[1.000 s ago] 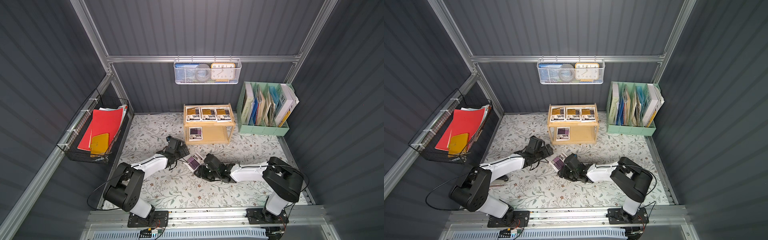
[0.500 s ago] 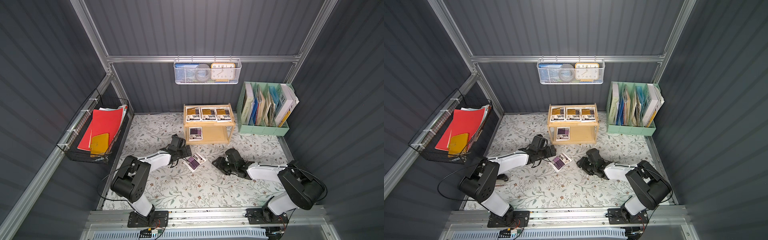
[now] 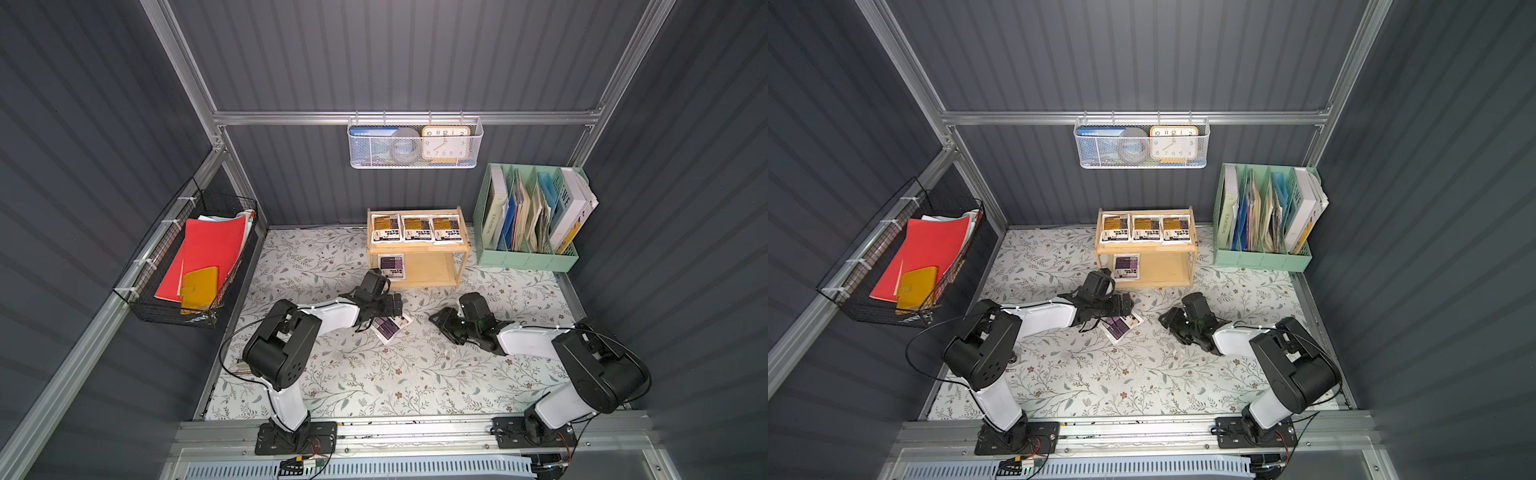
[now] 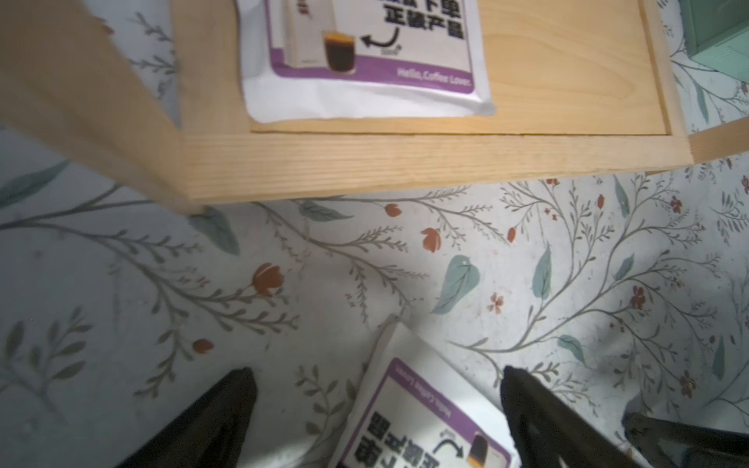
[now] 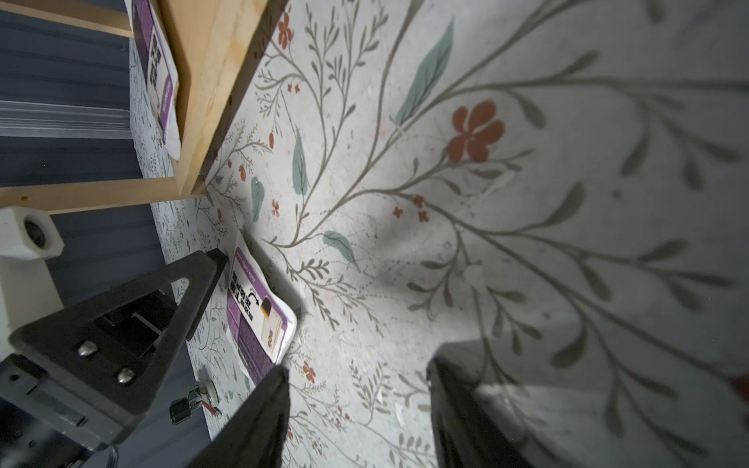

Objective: Place the bagged coffee beans on the shelf by color
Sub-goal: Adjust the bagged coffee beans at the center of the board.

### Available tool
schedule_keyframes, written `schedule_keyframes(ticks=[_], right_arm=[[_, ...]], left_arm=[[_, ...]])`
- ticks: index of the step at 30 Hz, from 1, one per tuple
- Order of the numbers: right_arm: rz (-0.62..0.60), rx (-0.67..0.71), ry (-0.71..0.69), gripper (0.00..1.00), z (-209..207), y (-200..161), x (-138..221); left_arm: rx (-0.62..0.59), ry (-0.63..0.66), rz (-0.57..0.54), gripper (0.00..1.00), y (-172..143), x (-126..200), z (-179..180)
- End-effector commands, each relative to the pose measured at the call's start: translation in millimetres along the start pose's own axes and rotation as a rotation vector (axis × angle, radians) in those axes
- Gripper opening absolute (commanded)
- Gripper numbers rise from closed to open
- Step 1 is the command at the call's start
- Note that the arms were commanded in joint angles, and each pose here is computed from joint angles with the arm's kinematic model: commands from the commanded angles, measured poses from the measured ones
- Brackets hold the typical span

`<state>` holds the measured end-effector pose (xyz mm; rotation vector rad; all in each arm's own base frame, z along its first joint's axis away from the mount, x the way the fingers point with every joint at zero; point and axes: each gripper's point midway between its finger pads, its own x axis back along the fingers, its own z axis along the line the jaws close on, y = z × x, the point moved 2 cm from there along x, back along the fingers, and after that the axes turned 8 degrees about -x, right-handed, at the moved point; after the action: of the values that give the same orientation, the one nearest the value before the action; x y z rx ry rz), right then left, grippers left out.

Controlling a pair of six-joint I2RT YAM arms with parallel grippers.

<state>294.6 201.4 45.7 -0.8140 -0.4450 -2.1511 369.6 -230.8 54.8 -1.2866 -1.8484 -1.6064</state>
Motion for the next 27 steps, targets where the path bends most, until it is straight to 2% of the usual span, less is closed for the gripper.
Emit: schedule_keyframes(ticks=[1,8,16,21,23,27], right_arm=[[0.015,-0.05,-0.184,0.59,-56.0,-6.3,2.7],[0.002,-0.07,-0.179,0.59,-60.5,-1.3,9.5],[0.003,-0.076,-0.177,0.59,-63.9,-2.5,13.5],[0.005,-0.072,-0.178,0.59,-64.0,-2.7,13.6],[0.043,-0.075,-0.168,0.59,-62.8,-8.4,13.0],[0.053,-0.076,-0.166,0.59,-63.8,-10.5,13.0]], left_arm=[[-0.042,-0.046,0.066,1.0,-14.8,-11.4,-13.3],[-0.089,-0.136,0.071,1.0,-16.7,-13.5,-45.9],[-0.155,-0.238,0.044,1.0,-14.4,-1.0,-87.2],[-0.129,-0.168,-0.035,1.0,6.5,17.7,-85.1],[-0.108,-0.13,-0.081,1.0,19.7,30.4,-82.2],[-0.026,-0.078,-0.173,1.0,42.8,59.3,-77.4]])
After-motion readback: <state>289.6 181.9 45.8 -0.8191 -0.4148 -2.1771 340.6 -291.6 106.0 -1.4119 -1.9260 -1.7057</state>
